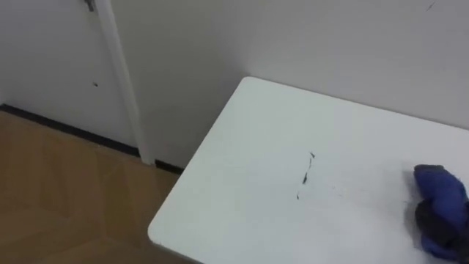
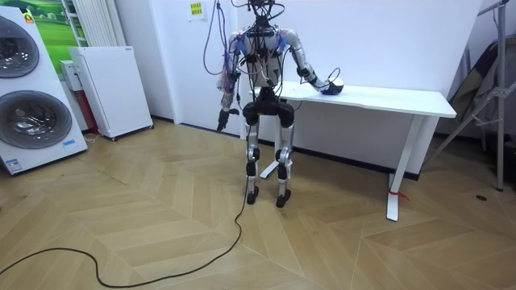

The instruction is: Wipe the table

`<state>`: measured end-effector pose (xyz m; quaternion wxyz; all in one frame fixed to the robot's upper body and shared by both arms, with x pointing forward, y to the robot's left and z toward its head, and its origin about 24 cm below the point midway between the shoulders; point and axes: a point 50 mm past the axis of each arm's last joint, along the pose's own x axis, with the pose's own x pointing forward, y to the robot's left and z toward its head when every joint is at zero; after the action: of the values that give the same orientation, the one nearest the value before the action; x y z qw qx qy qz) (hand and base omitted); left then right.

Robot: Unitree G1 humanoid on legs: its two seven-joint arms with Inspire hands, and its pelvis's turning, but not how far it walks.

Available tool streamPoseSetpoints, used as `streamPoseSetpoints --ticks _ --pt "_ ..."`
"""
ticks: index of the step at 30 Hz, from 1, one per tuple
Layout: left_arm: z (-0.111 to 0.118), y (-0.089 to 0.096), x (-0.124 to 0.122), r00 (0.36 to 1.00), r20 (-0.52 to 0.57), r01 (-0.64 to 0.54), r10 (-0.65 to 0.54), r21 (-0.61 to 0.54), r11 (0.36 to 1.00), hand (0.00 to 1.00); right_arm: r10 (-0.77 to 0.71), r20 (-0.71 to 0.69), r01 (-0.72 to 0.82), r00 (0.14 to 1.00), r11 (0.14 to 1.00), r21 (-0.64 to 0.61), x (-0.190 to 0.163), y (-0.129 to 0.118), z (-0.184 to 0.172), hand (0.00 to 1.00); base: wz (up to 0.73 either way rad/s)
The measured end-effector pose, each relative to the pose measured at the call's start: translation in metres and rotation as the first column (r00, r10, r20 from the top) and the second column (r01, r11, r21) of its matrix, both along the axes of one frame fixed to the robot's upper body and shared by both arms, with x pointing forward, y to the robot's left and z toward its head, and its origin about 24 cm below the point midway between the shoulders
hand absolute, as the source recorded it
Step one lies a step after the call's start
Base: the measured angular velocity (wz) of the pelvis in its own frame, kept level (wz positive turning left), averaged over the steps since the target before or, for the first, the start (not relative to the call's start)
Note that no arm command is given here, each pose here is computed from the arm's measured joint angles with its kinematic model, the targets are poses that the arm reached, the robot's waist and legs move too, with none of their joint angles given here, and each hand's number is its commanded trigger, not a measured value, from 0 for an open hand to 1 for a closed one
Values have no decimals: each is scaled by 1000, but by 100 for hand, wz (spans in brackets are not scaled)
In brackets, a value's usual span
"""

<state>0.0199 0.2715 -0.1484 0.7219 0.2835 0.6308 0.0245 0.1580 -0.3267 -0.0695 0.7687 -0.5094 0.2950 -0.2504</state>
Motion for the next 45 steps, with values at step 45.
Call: streamPoseSetpoints --ticks 45 --pt "-9 -12 5 996 -51 -66 69 60 996 0 534 77 -537 842 844 18 102 135 33 100 -15"
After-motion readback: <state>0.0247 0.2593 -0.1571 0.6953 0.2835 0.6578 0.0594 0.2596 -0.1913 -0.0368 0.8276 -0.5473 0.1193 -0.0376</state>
